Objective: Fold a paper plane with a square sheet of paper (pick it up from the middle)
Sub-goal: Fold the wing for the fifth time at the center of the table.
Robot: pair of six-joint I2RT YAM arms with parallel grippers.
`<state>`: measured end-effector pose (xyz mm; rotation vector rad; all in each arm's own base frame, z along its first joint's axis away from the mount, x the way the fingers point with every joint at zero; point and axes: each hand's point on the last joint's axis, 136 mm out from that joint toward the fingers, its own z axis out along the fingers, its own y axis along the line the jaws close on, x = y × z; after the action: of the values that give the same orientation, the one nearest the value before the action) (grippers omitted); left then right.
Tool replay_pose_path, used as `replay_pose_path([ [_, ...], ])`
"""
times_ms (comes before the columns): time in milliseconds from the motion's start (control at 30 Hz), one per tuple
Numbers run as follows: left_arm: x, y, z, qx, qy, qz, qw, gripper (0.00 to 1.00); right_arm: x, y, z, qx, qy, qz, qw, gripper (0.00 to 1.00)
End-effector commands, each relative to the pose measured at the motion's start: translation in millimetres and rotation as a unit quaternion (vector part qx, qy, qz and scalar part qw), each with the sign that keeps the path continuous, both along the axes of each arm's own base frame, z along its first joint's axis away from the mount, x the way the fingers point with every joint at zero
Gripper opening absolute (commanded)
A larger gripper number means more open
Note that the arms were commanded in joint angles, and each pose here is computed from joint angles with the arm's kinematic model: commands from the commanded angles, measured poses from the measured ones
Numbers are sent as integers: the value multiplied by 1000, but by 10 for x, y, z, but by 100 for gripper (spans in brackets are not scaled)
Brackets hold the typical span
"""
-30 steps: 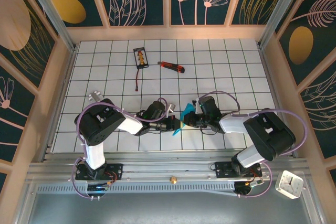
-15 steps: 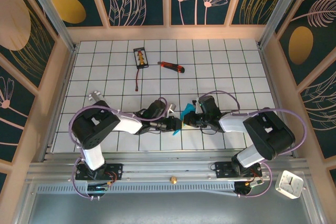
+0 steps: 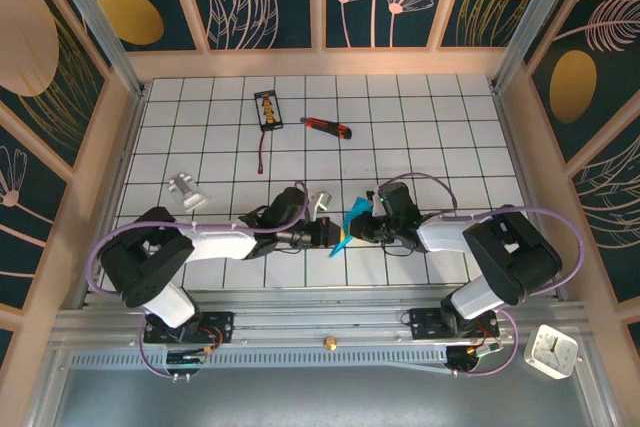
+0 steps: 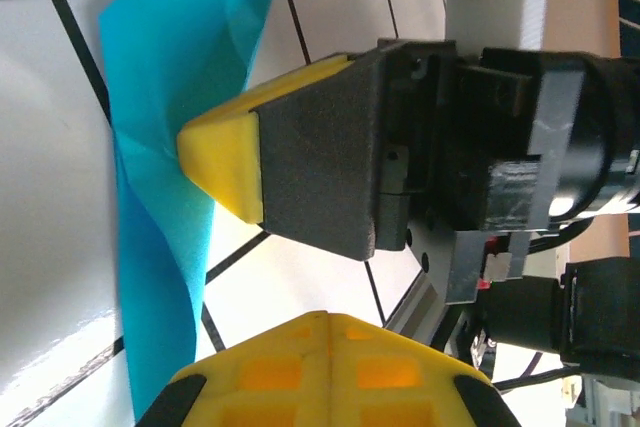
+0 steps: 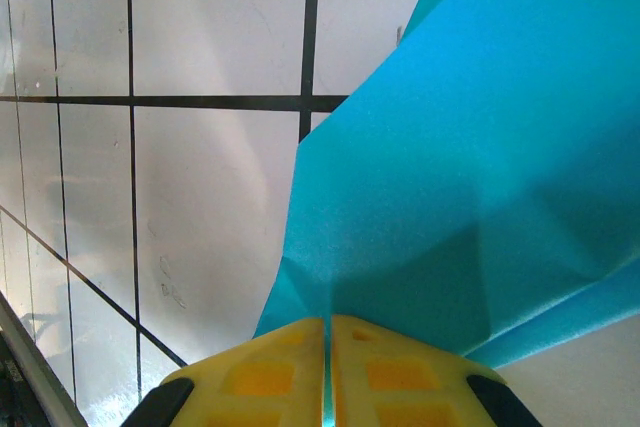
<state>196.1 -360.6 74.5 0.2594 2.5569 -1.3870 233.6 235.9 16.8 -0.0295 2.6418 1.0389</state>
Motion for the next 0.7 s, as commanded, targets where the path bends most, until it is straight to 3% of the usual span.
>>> replay_pose_path([
  [0,48,-160,69,-18,-8,-16,1000,1,-134,-312,-366,-77,48,-30,995,13],
  [667,3,-118,-454,42,40,-21,998,2,-106,-303,-341,-75,45,-31,996,13],
])
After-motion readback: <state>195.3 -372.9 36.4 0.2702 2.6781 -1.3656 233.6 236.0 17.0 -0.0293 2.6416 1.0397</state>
